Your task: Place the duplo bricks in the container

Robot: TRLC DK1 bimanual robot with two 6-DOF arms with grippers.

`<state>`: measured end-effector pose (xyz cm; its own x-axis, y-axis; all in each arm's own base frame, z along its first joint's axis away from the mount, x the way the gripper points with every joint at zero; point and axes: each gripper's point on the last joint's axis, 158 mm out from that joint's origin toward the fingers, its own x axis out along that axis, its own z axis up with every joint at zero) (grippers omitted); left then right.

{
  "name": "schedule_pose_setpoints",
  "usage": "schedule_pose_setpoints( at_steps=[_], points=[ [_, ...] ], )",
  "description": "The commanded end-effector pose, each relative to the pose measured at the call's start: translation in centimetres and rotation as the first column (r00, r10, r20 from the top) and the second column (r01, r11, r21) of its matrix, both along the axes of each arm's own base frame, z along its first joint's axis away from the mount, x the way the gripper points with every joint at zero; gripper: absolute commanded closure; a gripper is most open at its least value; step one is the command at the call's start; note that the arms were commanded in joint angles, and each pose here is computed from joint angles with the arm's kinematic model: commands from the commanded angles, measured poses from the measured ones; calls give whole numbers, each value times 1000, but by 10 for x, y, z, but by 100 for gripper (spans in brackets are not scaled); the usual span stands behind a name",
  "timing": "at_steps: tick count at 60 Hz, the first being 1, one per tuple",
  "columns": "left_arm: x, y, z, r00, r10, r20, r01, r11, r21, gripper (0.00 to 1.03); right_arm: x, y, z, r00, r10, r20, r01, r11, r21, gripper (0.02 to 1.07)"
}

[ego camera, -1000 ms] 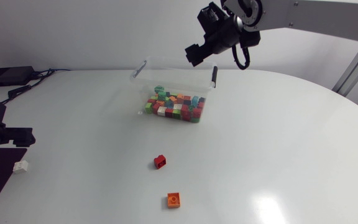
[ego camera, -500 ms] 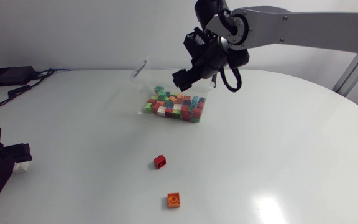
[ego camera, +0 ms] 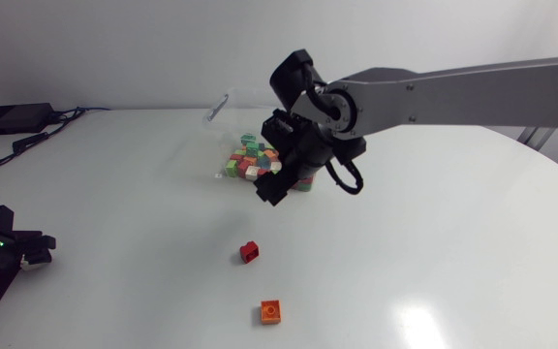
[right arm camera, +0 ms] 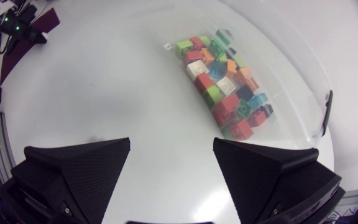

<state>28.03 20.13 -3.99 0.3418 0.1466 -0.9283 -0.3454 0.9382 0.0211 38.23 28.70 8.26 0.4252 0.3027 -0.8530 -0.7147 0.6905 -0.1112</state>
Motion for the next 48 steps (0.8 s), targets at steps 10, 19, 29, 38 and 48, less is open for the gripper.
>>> schedule_pose_setpoints(
  at_steps=[10, 19, 29, 38, 48],
  points=[
    [5, -17, -10, 999, -51, -7, 50, 999, -12, 67, -44, 10, -25, 987, 156, -43, -157, 987, -22, 10],
    [12, -35, 7, 988, -152, 39, 152, 988, -8, 69, -55, 20, -44, 978, 188, -94, -191, 981, -23, 10],
    [21, -57, 35, 961, -255, 111, 253, 967, 34, 70, -67, 40, -69, 966, 197, -167, -204, 979, -24, 10],
    [30, -79, 58, 924, -341, 174, 333, 940, 74, 70, -77, 52, -95, 952, 193, -236, -211, 976, -52, 11],
    [42, -98, 81, 885, -403, 231, 393, 915, 93, 69, -81, 63, -104, 947, 179, -268, -201, 978, -57, 16]
  ],
)
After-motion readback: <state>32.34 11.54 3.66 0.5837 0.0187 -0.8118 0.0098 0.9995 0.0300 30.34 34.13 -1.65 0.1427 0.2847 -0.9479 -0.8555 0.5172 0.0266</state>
